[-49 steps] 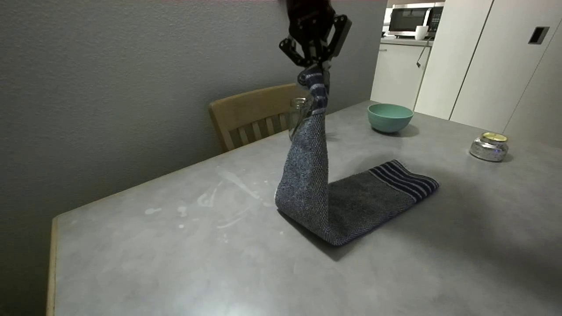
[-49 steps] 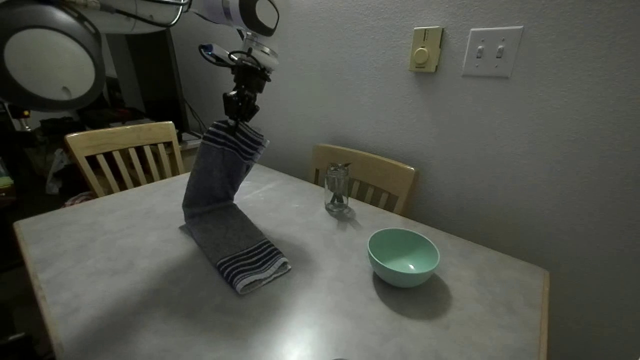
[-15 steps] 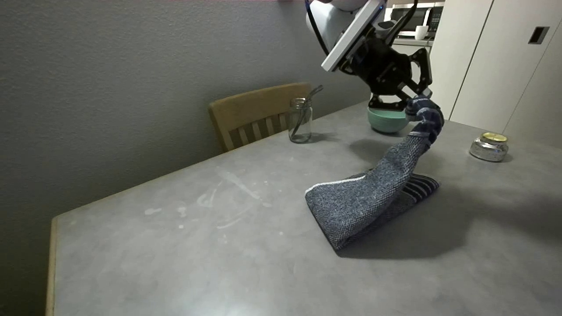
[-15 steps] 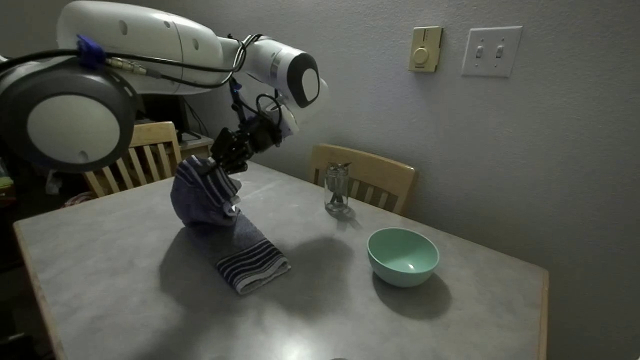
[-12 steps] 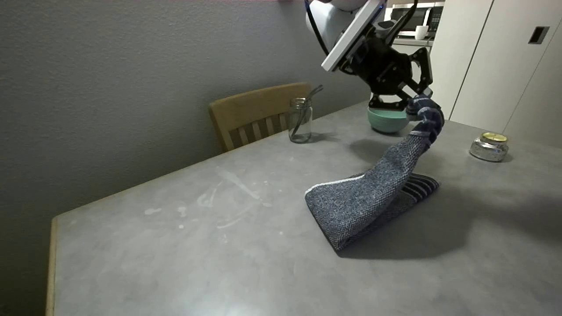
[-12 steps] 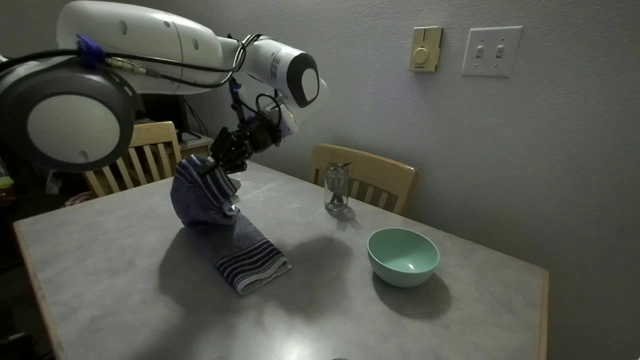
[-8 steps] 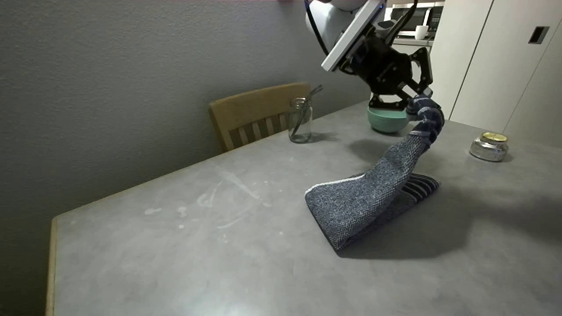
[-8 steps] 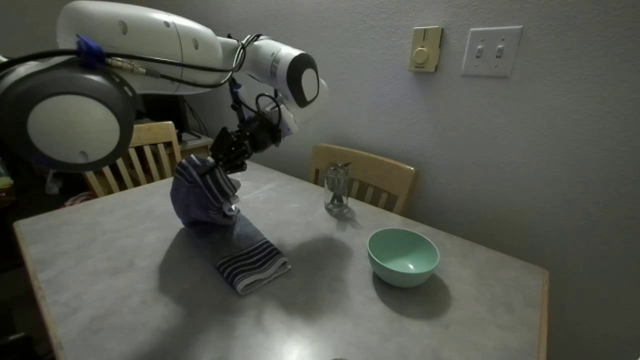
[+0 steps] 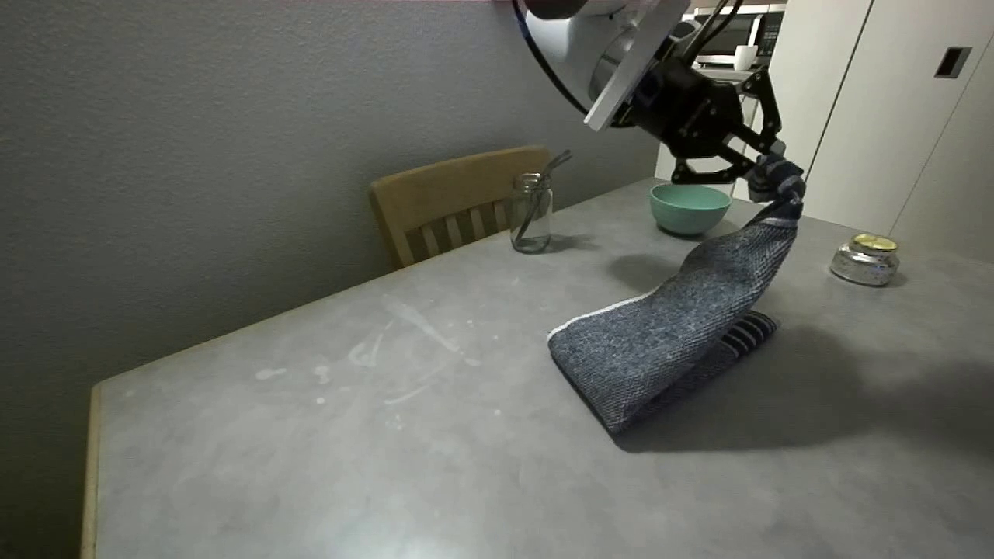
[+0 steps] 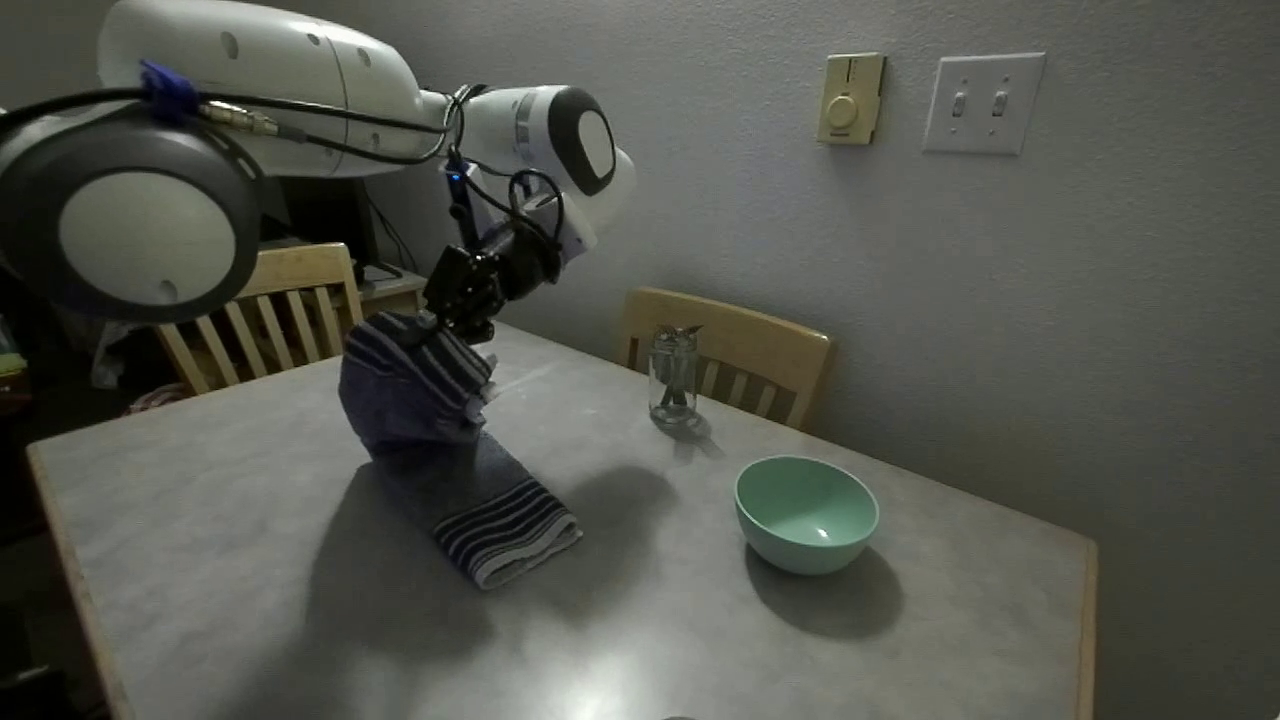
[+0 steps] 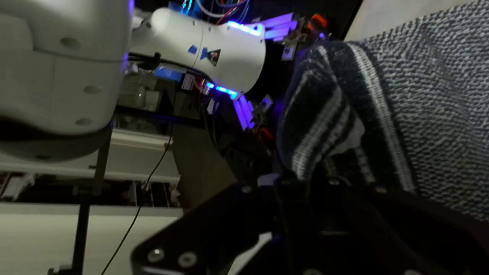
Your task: Fold the grey towel in half
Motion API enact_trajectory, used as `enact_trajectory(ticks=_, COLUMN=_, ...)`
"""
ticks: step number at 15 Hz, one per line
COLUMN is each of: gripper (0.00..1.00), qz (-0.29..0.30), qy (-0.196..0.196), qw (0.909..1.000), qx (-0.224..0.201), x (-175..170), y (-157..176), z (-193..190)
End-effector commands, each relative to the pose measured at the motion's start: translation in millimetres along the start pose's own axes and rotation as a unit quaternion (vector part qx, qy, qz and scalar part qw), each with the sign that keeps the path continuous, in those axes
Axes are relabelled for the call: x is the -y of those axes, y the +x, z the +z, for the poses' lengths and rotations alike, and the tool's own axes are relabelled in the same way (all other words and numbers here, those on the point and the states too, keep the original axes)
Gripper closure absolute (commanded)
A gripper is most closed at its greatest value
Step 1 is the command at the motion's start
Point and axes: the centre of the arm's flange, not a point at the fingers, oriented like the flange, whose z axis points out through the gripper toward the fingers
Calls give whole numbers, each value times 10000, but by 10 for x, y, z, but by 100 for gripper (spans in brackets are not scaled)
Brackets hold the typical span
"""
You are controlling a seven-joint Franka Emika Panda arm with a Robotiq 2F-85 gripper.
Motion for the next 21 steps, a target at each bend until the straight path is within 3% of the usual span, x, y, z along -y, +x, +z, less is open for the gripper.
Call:
enact_trajectory(ticks=1, gripper=98, qz=-422, qy=-378, qw=9964, qx=-633, x=-304, y=259, z=122)
enact_trajectory(ticks=5, gripper=98, qz=-940, qy=-465, qw=9921, qx=-689, x=-407, y=619, z=291)
enact_trajectory(ticks=13, gripper=98, qz=-1410, qy=-378, qw=9893, qx=23, x=-311, y=1260, z=503)
enact_trajectory(ticks=17, gripper=98, qz=-1416, qy=-326, qw=9893, qx=105, x=-263, y=988, z=407)
enact_trajectory(ticks=21, gripper=98, qz=-1294, qy=-471, qw=9887, qx=-584, x=-275, y=582, z=174)
